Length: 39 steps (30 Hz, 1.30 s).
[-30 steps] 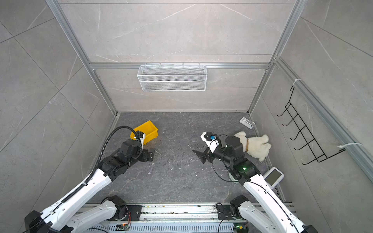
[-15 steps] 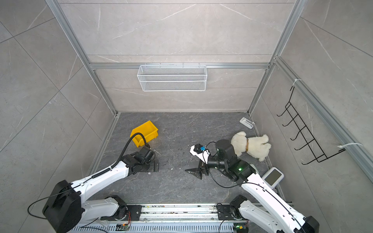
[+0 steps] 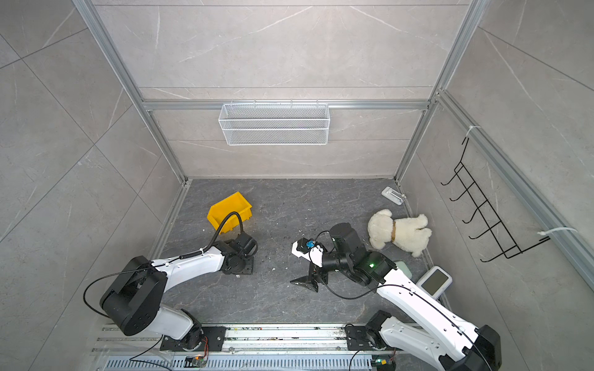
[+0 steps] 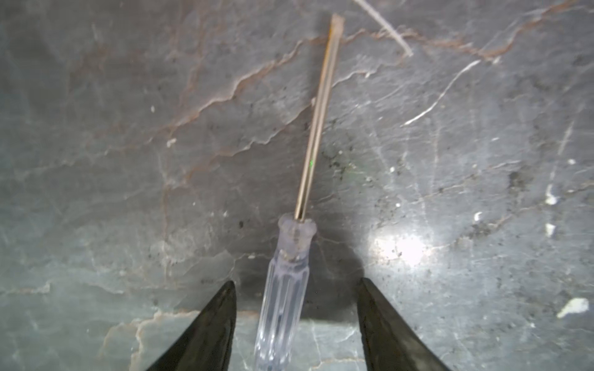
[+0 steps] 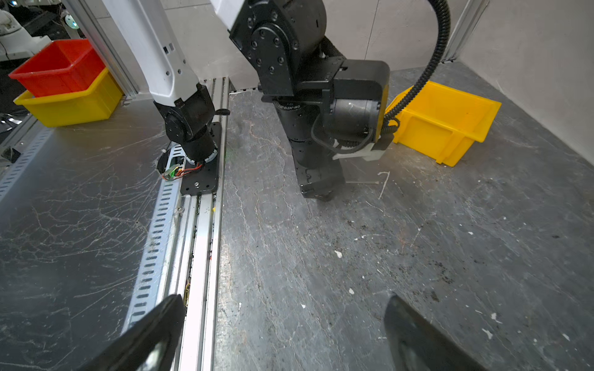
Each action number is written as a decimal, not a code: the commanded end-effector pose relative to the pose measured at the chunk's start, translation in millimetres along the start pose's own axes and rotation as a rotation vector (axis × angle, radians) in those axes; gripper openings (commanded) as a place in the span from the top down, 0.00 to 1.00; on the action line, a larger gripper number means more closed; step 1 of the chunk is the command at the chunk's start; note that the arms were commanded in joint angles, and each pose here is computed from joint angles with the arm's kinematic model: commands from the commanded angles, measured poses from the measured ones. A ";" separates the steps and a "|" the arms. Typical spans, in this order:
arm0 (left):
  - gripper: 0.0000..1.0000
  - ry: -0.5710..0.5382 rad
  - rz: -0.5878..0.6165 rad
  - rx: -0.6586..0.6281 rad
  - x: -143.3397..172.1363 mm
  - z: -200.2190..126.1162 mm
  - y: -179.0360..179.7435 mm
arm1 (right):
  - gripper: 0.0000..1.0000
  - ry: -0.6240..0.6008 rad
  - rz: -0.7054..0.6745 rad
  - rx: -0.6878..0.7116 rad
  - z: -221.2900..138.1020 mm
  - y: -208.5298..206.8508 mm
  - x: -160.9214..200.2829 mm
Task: Put the screwdriver in the bin
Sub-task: Pick up the screwdriver from the center of the table, then place the screwdriver in the bin.
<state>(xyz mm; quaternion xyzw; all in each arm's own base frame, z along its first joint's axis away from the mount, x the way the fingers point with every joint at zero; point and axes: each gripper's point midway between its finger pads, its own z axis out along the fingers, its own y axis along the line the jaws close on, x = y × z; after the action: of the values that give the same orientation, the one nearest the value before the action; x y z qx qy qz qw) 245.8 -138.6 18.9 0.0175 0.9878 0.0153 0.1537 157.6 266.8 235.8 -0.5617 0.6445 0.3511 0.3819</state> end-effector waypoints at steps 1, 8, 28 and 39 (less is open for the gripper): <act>0.49 -0.001 -0.015 -0.006 1.3 6.9 1.3 | 0.01 0.014 -0.021 0.008 -2.5 -0.6 -4.5; 0.84 0.002 -0.001 -0.017 1.2 4.7 3.5 | 0.01 0.015 -0.020 0.008 -1.6 -1.6 -5.9; 1.00 -0.220 0.062 0.062 -81.3 -96.0 17.4 | 0.01 -0.122 -0.052 0.215 -4.8 -45.0 -49.2; 1.00 -0.358 0.203 0.203 -157.7 -146.2 49.8 | 0.01 -0.239 -0.103 0.276 7.9 -81.8 -102.4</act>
<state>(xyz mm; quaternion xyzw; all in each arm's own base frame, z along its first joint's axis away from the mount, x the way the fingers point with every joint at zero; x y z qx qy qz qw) 345.6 -92.8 191.0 0.0562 0.9483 -0.0481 0.3085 237.0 299.6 294.8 -0.4995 0.6306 0.3001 0.5126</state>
